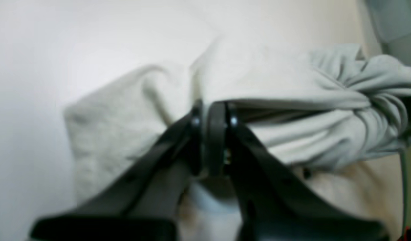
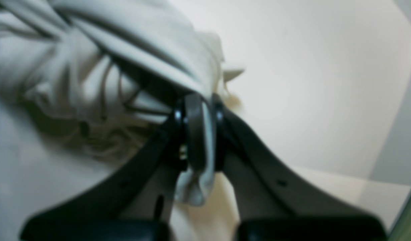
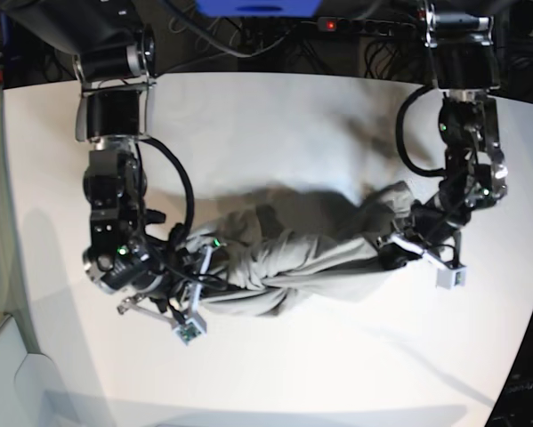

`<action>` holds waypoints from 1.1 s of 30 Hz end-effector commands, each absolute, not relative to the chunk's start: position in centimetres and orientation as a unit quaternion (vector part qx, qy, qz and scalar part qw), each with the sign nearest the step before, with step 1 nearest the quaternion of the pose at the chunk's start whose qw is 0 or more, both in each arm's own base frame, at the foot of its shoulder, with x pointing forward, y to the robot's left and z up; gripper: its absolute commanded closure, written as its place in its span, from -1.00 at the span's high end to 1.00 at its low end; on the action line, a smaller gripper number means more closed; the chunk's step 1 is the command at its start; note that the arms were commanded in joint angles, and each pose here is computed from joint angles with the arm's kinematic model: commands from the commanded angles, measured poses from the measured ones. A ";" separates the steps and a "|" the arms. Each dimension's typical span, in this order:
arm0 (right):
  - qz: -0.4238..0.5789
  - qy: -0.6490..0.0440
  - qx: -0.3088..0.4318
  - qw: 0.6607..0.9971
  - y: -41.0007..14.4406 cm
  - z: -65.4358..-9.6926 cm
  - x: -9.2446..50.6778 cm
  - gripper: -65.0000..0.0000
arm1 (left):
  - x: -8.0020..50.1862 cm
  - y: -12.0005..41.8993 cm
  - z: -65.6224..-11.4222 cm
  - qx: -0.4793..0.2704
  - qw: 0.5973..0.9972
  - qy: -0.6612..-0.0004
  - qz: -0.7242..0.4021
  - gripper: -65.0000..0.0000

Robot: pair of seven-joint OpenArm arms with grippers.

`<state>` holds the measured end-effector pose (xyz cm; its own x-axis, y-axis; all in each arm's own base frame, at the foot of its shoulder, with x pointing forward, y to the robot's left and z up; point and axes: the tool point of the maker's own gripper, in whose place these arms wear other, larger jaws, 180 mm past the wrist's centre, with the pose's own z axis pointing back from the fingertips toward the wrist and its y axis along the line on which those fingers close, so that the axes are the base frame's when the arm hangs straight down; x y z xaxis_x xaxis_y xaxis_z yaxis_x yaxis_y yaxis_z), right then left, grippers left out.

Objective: Layout the t-shirt on the table in an organized manner, then fold the t-shirt properly
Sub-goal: 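Grasp the shirt end with the left gripper and pull it taut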

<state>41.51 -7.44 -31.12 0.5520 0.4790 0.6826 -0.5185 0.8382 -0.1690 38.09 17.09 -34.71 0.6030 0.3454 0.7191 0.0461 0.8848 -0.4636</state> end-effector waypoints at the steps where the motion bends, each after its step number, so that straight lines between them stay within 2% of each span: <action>1: 0.260 -0.399 -0.005 0.879 -9.8 -29.3 42.8 -1.00 | 38.2 19.7 -33.4 -0.192 0.859 -0.465 0.100 -0.99; 8: 0.226 -0.401 -0.008 0.888 -11.9 -29.2 43.0 -1.00 | 34.5 24.1 -34.8 -0.157 0.861 -0.460 0.151 -0.99; 12: 0.226 -0.398 -0.007 0.889 -11.9 -29.5 42.8 -1.00 | 32.8 24.5 -35.4 -0.161 0.864 -0.459 0.128 -0.99; 18: 0.187 -0.401 -0.010 0.897 -14.2 -29.4 42.8 -1.00 | 30.2 28.6 -35.7 -0.132 0.860 -0.466 0.160 -0.99; 24: 0.182 -0.393 -0.008 0.901 -14.5 -30.2 42.2 -1.00 | 28.8 29.1 -35.9 -0.126 0.864 -0.465 0.147 -0.99; 29: 0.174 -0.390 -0.009 0.904 -15.1 -30.5 42.0 -1.00 | 26.5 32.5 -36.1 -0.100 0.853 -0.470 0.204 -0.99; 33: 0.142 -0.384 -0.009 0.912 -16.8 -31.0 41.4 -1.00 | 25.6 33.1 -36.4 -0.094 0.851 -0.468 0.219 -0.99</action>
<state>40.28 -12.89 -32.66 0.6692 0.2596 0.6963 -0.3475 0.9376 -0.0156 26.02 29.75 -37.43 0.5062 0.4817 0.7153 -0.2110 0.8734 -0.4389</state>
